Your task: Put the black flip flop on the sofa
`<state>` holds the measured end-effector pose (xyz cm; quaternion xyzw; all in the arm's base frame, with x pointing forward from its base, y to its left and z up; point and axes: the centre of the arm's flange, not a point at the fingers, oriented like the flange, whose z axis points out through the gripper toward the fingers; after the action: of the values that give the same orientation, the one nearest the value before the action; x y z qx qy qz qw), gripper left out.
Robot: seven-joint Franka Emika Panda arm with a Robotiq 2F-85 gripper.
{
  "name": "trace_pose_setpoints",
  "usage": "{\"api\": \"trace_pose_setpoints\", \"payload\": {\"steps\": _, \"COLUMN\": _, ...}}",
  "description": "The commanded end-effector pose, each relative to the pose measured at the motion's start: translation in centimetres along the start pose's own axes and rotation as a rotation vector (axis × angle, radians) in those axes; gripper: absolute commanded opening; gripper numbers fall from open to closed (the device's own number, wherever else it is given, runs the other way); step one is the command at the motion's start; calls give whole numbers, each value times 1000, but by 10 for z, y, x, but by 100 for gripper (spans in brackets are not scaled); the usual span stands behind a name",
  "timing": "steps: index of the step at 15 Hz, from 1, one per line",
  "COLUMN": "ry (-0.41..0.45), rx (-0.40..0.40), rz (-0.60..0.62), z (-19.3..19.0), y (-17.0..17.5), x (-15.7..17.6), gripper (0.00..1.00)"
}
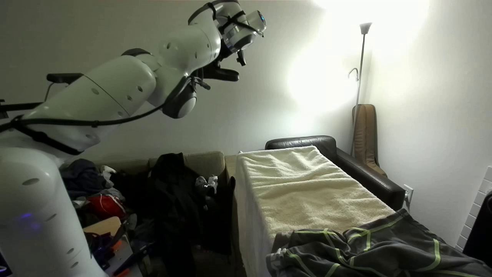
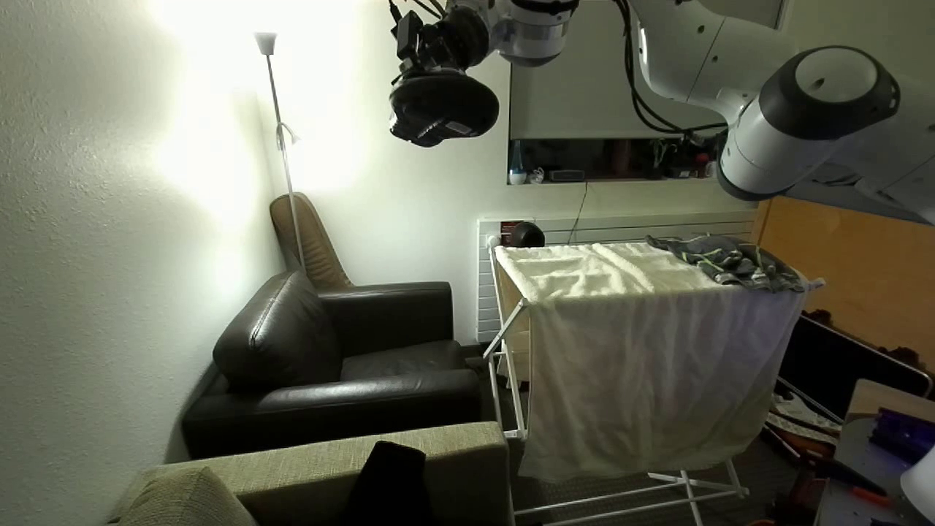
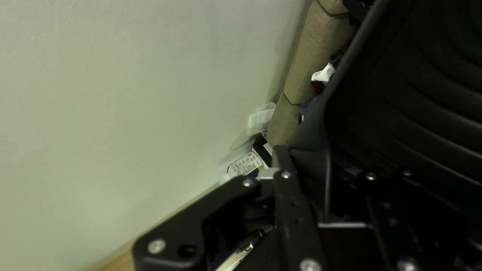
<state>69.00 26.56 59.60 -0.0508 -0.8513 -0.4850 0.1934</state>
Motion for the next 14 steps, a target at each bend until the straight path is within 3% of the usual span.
{"api": "trace_pose_setpoints", "payload": {"steps": 1, "ry": 0, "rx": 0, "rz": 0, "z": 0, "y": 0, "x": 0, "gripper": 2}}
{"api": "trace_pose_setpoints", "payload": {"steps": 6, "ry": 82, "rx": 62, "rz": -18, "z": 39, "y": 12, "x": -7, "gripper": 2}}
{"api": "trace_pose_setpoints", "payload": {"steps": 14, "ry": 238, "rx": 174, "rz": -63, "z": 121, "y": 29, "x": 8, "gripper": 2}}
